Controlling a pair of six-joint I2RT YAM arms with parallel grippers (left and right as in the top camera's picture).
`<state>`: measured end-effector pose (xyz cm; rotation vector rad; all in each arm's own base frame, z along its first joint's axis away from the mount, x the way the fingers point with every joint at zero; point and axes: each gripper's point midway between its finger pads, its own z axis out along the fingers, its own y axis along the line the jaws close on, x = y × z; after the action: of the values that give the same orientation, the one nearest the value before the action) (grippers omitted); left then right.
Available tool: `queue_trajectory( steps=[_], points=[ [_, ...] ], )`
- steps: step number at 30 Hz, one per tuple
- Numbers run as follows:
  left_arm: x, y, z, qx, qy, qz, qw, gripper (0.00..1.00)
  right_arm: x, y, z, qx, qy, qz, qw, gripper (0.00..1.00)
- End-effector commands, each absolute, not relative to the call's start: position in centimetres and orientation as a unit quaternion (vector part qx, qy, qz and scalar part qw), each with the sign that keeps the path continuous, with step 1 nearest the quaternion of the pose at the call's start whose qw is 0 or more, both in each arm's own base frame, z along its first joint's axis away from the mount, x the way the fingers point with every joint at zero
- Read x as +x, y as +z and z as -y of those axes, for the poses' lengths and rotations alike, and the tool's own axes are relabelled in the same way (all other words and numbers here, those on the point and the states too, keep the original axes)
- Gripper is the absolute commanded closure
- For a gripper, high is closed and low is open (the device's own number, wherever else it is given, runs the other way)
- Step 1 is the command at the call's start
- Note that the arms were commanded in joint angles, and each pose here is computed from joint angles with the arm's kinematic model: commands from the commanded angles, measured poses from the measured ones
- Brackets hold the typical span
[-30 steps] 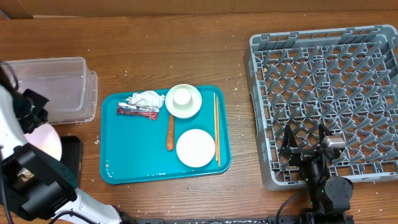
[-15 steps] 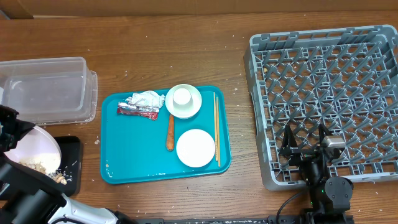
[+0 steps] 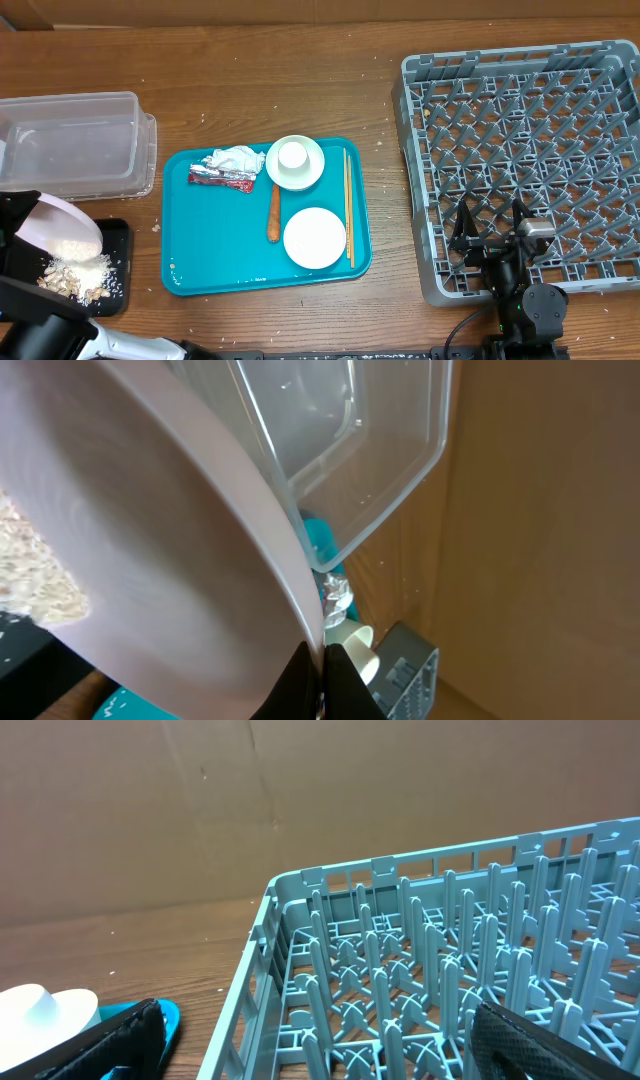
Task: Sort waste into correct bins and load items into the dishwasher
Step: 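Lift the plate with the left gripper toward the black tray, then tilt the plate to dump rice onto the black tray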
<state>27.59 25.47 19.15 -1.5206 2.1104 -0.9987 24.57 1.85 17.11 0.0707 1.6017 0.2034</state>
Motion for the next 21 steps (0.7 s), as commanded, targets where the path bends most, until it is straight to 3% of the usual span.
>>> queue_trajectory(
  steps=[1, 21],
  points=[
    [27.1, 19.6, -25.9, -0.531, -0.368, -0.739, 0.193, 0.96, 24.6, 17.0, -1.9, 0.029, 0.09, -0.715, 0.693, 0.0],
    [25.2, 22.9, -27.3, -0.522, -0.441, -0.68, 0.266, 0.96, 24.6, 17.0, -1.9, 0.029, 0.09, -0.715, 0.693, 0.0]
  ],
)
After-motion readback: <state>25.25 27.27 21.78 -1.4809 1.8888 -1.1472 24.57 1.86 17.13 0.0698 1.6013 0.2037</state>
